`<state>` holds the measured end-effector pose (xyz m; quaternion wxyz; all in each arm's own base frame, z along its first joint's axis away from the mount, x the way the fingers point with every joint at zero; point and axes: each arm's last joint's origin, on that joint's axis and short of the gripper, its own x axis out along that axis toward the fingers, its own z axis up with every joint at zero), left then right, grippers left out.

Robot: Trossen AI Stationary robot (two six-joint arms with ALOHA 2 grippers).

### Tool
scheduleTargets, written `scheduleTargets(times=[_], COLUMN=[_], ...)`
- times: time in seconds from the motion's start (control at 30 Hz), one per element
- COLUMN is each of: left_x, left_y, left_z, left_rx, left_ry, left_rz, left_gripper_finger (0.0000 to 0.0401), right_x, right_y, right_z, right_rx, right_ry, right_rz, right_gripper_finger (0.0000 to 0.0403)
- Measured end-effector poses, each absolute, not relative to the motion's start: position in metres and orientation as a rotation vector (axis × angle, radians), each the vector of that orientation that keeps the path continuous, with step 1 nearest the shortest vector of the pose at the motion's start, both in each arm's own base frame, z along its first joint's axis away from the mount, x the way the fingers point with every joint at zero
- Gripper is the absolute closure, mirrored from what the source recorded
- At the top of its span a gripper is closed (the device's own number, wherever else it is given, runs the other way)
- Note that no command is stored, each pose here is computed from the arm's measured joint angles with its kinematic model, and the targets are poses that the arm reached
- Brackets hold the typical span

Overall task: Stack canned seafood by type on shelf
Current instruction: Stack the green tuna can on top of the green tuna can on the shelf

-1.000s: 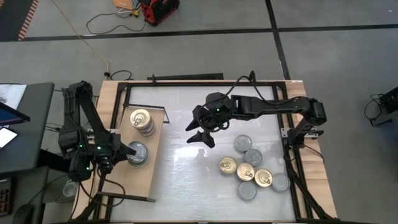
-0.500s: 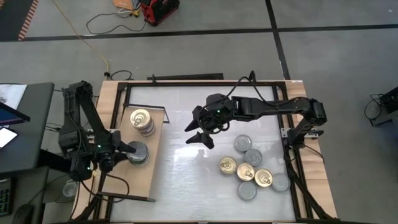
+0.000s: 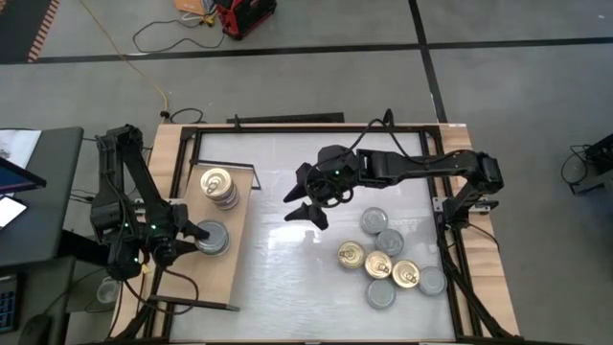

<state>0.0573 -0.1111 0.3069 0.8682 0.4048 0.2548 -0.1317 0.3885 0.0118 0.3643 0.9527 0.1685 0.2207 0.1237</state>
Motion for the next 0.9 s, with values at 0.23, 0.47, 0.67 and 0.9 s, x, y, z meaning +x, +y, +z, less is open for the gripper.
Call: scheduleTargets(times=[0.23, 0.47, 0.67, 0.9], left_x=[0.0575, 0.0593, 0.063, 0.0663], left_y=[-0.1117, -0.1108, -0.1102, -0.1114], left_z=[0.3072, 0.307, 0.3067, 0.3076], left_rx=[0.823, 0.793, 0.76, 0.728], left_ry=[0.531, 0.546, 0.577, 0.58], left_rz=[-0.272, -0.257, -0.257, -0.26], left_gripper_finger=[0.0187, 0.0145, 0.0125, 0.0125], right_x=[0.3887, 0.3887, 0.3888, 0.3888], right_y=[0.0117, 0.0117, 0.0117, 0.0138], right_z=[0.3646, 0.3648, 0.365, 0.3652], right_rx=[0.343, 0.345, 0.345, 0.342], right_ry=[0.445, 0.443, 0.441, 0.44], right_rz=[0.251, 0.251, 0.252, 0.257], right_gripper_finger=[0.0106, 0.0106, 0.0106, 0.0107])
